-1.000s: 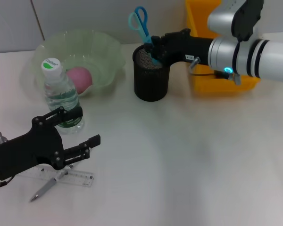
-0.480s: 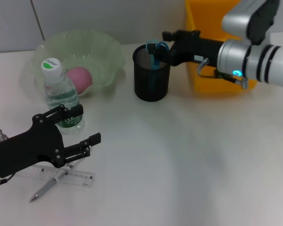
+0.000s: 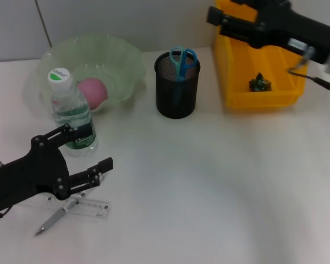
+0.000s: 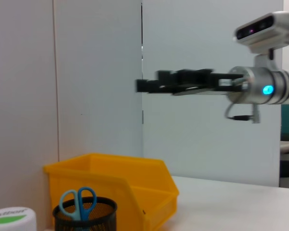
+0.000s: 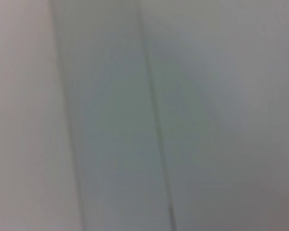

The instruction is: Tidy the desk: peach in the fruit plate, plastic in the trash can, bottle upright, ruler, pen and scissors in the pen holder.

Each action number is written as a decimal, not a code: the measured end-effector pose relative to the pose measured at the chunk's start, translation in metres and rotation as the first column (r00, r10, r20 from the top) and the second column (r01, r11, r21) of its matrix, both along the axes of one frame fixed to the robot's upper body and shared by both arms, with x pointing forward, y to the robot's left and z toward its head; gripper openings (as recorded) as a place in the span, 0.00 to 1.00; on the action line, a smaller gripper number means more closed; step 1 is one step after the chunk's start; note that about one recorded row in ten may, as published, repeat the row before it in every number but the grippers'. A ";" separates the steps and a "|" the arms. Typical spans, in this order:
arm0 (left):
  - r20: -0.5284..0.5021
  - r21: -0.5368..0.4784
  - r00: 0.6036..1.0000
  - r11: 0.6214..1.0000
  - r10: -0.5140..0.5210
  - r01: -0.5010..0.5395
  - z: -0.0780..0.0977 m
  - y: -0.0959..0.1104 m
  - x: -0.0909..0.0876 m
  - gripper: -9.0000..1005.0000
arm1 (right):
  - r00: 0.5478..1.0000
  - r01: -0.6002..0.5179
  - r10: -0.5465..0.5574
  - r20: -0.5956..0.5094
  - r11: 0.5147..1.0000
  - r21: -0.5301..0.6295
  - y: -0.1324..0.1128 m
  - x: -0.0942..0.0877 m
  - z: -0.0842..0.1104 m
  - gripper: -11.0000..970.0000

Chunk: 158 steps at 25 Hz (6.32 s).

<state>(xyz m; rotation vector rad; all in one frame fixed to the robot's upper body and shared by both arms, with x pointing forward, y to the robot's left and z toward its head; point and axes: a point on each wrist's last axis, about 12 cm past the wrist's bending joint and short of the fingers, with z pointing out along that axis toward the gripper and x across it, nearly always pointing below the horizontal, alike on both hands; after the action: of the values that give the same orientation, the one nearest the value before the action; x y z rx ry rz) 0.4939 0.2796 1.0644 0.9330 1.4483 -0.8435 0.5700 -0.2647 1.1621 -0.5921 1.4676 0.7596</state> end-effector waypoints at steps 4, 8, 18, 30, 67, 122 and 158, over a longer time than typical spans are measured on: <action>-0.022 -0.011 0.999 1.000 -0.029 0.029 0.002 0.000 -0.004 0.77 | 0.996 -0.084 0.084 0.002 0.996 -0.005 -0.013 -0.030 0.003 0.87; -0.115 0.083 0.992 0.995 -0.049 0.059 0.002 0.002 -0.001 0.76 | 0.990 -0.133 0.133 -0.048 0.991 0.004 -0.031 -0.048 -0.005 0.87; -0.184 0.467 0.964 0.846 -0.189 0.255 0.039 -0.005 0.022 0.76 | 0.968 -0.153 0.151 -0.203 0.988 0.005 -0.062 -0.074 -0.031 0.87; -0.276 0.648 0.910 0.640 -0.308 0.413 0.063 -0.043 0.050 0.75 | 0.958 -0.156 0.156 -0.240 0.988 0.020 -0.066 -0.083 -0.040 0.87; -0.350 0.772 0.875 0.427 -0.335 0.472 0.048 -0.074 0.077 0.73 | 0.947 -0.172 0.188 -0.262 0.982 0.081 -0.059 -0.087 -0.048 0.87; 0.023 0.508 0.933 0.808 -0.360 0.299 0.126 -0.057 0.060 0.40 | 0.964 -0.159 0.167 -0.207 0.986 0.055 -0.065 -0.089 -0.047 0.86; 0.256 -0.145 0.959 0.986 0.117 -0.082 0.077 -0.107 0.055 0.43 | 0.931 0.154 -0.173 0.320 0.984 0.084 0.068 -0.097 -0.120 0.86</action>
<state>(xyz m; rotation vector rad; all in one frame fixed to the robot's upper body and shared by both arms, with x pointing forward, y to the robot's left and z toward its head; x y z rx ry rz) 0.5485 0.1725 1.1412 0.8297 1.1833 -0.7030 0.4727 -0.1964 1.0420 -0.5161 1.1675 0.5409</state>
